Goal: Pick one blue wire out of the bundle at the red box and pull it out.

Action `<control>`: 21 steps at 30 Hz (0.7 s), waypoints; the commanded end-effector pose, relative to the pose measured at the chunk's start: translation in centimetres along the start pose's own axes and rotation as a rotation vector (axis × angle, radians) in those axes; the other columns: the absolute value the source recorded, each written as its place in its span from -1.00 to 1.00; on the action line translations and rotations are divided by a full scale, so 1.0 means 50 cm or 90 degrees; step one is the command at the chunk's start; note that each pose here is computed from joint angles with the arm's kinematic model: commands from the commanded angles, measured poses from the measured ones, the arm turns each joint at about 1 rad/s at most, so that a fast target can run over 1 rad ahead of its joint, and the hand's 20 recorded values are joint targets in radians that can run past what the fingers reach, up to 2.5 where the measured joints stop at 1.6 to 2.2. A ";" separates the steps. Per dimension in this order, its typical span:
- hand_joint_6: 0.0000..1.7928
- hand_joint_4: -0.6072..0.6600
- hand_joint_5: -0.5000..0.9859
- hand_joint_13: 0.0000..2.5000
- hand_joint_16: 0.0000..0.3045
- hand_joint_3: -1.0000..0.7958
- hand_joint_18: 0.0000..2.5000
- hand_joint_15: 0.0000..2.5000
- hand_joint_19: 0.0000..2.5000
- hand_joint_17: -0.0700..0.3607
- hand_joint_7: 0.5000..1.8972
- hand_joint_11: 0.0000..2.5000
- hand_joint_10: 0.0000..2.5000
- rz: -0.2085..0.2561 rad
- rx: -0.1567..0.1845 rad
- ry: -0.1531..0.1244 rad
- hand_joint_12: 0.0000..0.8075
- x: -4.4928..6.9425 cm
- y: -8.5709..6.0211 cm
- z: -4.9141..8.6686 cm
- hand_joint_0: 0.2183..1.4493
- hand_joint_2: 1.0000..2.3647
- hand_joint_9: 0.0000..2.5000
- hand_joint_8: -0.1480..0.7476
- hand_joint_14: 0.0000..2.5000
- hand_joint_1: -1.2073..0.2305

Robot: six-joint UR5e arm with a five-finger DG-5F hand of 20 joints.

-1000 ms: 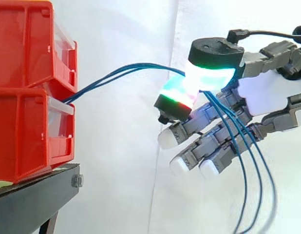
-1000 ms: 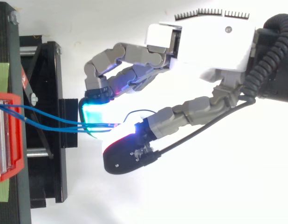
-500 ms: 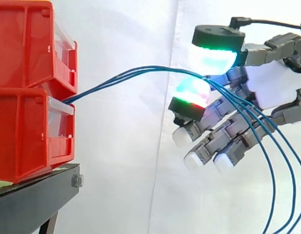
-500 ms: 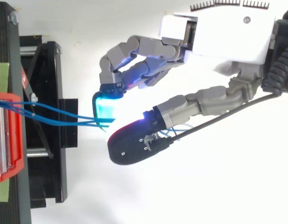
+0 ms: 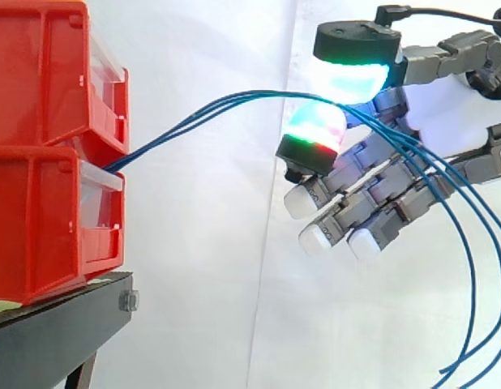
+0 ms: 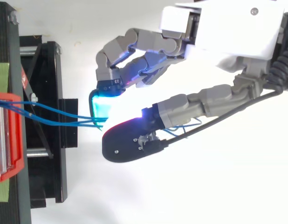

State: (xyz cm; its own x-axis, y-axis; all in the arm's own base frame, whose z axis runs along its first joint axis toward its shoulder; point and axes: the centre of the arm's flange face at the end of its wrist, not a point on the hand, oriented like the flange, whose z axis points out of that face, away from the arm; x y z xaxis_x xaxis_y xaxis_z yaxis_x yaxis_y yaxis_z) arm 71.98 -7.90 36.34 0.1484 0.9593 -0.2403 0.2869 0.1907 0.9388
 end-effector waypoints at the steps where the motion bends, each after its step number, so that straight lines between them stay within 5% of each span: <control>1: -0.08 -0.24 -0.55 -0.58 -0.65 0.06 -0.52 -0.80 -0.68 -0.12 -0.13 -0.90 -1.00 -0.001 0.000 0.002 -0.07 0.005 0.001 -0.001 -0.38 -0.98 -0.44 -0.24 -0.99 -0.48; 5: -0.10 -0.13 -0.55 -0.59 -0.67 0.04 -0.53 -0.81 -0.69 -0.15 -0.37 -0.86 -1.00 0.000 0.001 0.001 -0.09 0.002 0.001 -0.001 -0.31 -0.98 -0.45 -0.28 -0.99 -0.53; 10: -0.15 -0.07 -0.53 -0.59 -0.68 -0.37 -0.54 -0.81 -0.69 -0.17 -0.28 -0.86 -1.00 0.000 0.001 0.000 -0.12 0.000 0.000 0.000 -0.28 -0.99 -0.46 -0.31 -0.99 -0.61; 15: -0.15 -0.16 -0.53 -0.59 -0.69 -0.37 -0.54 -0.81 -0.68 -0.18 -0.23 -0.86 -1.00 -0.001 0.000 -0.001 -0.14 -0.002 0.000 0.000 -0.29 -0.99 -0.45 -0.34 -0.99 -0.61; 21: -0.17 -0.16 -0.47 -0.59 -0.69 -0.41 -0.55 -0.79 -0.64 -0.18 -0.12 -0.87 -1.00 0.000 0.000 -0.001 -0.14 -0.002 0.000 0.000 -0.44 -1.00 -0.40 -0.32 -0.99 -0.36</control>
State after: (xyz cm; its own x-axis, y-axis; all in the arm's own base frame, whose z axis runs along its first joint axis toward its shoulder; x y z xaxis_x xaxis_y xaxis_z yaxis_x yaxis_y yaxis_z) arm 71.98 -7.99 36.38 0.1495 0.9590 -0.2409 0.2871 0.1910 0.9387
